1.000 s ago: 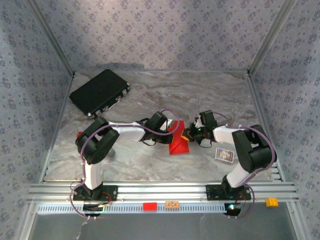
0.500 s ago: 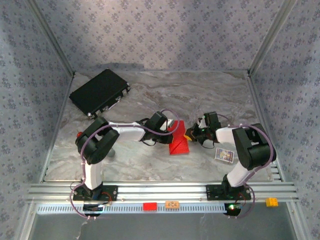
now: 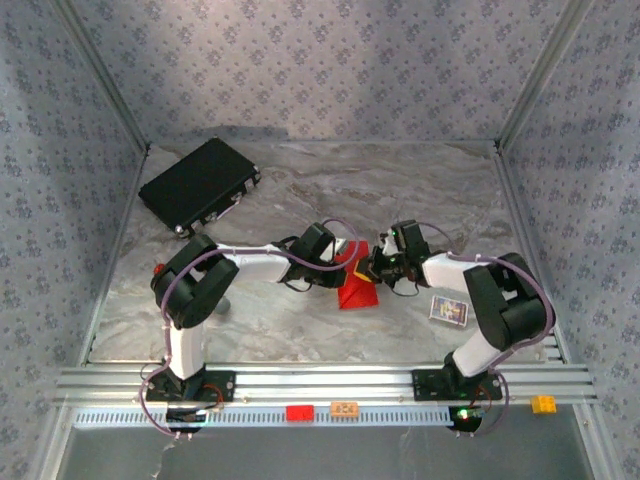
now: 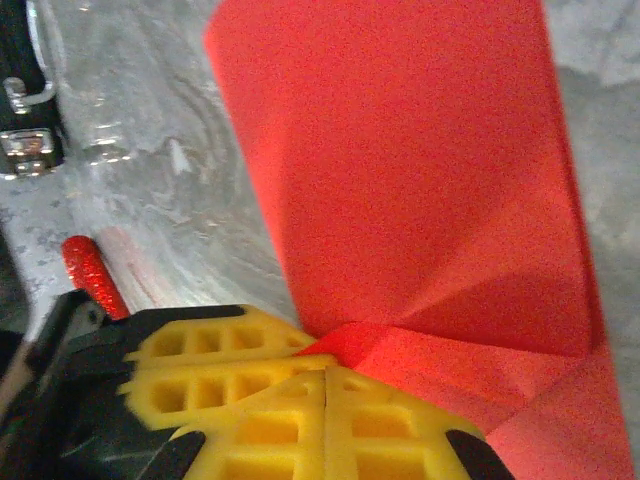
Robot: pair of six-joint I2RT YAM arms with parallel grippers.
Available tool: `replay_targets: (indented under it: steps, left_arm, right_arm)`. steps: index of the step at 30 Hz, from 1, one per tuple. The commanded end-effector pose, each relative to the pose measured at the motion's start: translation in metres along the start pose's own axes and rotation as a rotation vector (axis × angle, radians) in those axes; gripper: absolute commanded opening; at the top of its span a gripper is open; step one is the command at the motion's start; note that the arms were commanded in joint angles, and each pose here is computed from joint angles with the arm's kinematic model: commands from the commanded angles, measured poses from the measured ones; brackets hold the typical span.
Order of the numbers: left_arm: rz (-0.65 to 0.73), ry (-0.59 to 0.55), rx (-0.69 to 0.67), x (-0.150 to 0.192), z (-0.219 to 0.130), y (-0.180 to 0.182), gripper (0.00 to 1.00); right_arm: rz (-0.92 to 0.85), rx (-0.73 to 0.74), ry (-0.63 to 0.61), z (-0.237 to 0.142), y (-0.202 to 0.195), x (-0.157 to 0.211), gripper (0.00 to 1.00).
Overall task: Fold a paper plane with a square sheet of paper (pick it up from the middle)
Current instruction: Fold the triangle a second time at the center of the table.
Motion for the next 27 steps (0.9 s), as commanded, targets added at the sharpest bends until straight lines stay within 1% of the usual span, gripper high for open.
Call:
replay_targets:
  steps: [1, 4, 7, 13, 17, 23, 27]
  left_arm:
    - [0.004, 0.045, -0.029, 0.009, 0.007, 0.009, 0.01]
    - [0.004, 0.046, -0.029, 0.009, 0.007, 0.009, 0.01]
    - [0.006, 0.046, -0.032, 0.010, 0.007, 0.010, 0.01]
    - [0.006, 0.048, -0.035, 0.010, 0.007, 0.011, 0.01]
    - [0.006, 0.048, -0.036, 0.009, 0.007, 0.011, 0.01]
    - [0.008, 0.049, -0.035, 0.010, 0.007, 0.010, 0.01]
    - [0.006, 0.047, -0.034, 0.009, 0.007, 0.010, 0.01]
  right_arm:
    - [0.054, 0.059, 0.029, 0.007, -0.024, 0.007, 0.04]
    - [0.087, 0.072, 0.027, 0.007, -0.037, 0.008, 0.04]
    - [0.105, 0.066, 0.012, 0.004, -0.040, 0.005, 0.03]
    - [0.120, 0.034, -0.028, -0.006, -0.033, -0.005, 0.04]
    - [0.082, 0.037, -0.050, -0.014, -0.024, -0.009, 0.04]
    - [0.029, -0.002, -0.005, -0.005, -0.001, -0.002, 0.04]
    - [0.021, 0.012, 0.036, 0.008, 0.001, 0.009, 0.04]
Point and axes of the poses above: each hand's point on the last joint's axis, 136 mm out from that joint toward the fingers, its own z axis out along the fingers, its own y axis along the line the jaws close on, x = y × z, the point moved 3 cm from there along -z, back along the fingers, and after that the axes turned 13 degrees about -z, right-handed, at the moved point
